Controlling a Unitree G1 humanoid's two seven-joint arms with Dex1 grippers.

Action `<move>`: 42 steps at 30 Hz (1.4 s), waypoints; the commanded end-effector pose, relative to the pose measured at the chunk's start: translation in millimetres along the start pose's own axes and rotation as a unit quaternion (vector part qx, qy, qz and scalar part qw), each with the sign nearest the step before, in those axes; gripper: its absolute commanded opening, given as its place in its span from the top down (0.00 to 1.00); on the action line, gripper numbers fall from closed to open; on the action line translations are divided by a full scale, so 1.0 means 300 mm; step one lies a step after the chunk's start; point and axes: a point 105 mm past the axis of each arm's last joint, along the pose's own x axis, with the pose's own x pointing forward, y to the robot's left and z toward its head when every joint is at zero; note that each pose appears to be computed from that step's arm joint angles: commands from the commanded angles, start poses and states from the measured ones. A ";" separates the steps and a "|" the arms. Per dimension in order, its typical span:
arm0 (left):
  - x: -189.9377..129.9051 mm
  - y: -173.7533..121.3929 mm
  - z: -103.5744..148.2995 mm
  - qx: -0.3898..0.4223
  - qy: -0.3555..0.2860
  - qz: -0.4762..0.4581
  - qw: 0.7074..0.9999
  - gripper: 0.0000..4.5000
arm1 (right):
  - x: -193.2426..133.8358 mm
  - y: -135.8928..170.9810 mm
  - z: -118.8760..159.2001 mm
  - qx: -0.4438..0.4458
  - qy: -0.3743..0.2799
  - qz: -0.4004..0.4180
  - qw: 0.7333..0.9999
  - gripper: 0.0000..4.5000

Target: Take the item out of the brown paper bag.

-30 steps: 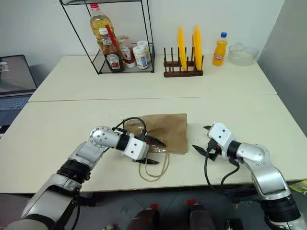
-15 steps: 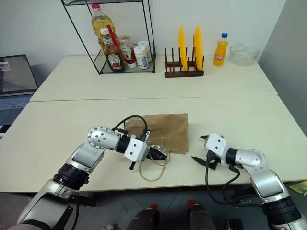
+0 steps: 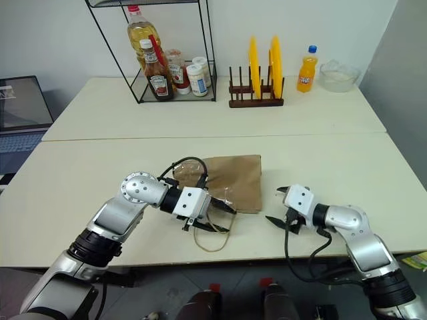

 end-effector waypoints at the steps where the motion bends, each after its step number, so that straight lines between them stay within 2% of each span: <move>1: -0.025 0.039 0.048 0.011 -0.020 0.020 1.000 0.76 | 0.014 0.012 0.026 -0.023 -0.013 0.006 1.000 0.00; 4: -0.042 0.074 0.055 -0.015 -0.030 0.041 0.999 0.96 | 0.026 0.039 0.026 -0.042 -0.013 0.029 0.999 0.00; 5: -0.046 0.083 0.056 -0.025 -0.033 0.047 0.998 0.99 | 0.028 0.047 0.026 -0.049 -0.013 0.037 0.998 0.00; 10: -0.065 0.138 0.050 -0.082 -0.045 0.097 0.991 0.99 | 0.020 0.114 0.022 -0.117 -0.016 0.097 0.988 0.00; 15: -0.093 0.205 0.045 -0.133 -0.060 0.156 0.977 0.99 | 0.000 0.178 0.019 -0.208 -0.040 0.141 0.967 0.00; 20: -0.120 0.288 0.044 -0.187 -0.094 0.223 0.952 0.99 | 0.015 0.230 0.064 -0.344 -0.112 0.147 0.921 0.00; 22: -0.128 0.310 0.040 -0.202 -0.102 0.239 0.944 0.99 | 0.036 0.238 0.081 -0.368 -0.134 0.150 0.908 0.00; 32: -0.139 0.359 0.035 -0.223 -0.120 0.274 0.928 0.99 | 0.181 0.220 0.180 -0.398 -0.196 0.148 0.884 0.00; 37: -0.139 0.358 0.034 -0.223 -0.119 0.275 0.928 0.99 | 0.235 0.262 0.200 -0.408 -0.209 0.184 0.870 0.00; 42: -0.145 0.353 0.038 -0.220 -0.118 0.278 0.928 0.99 | 0.240 0.299 0.220 -0.313 -0.179 0.266 0.894 0.00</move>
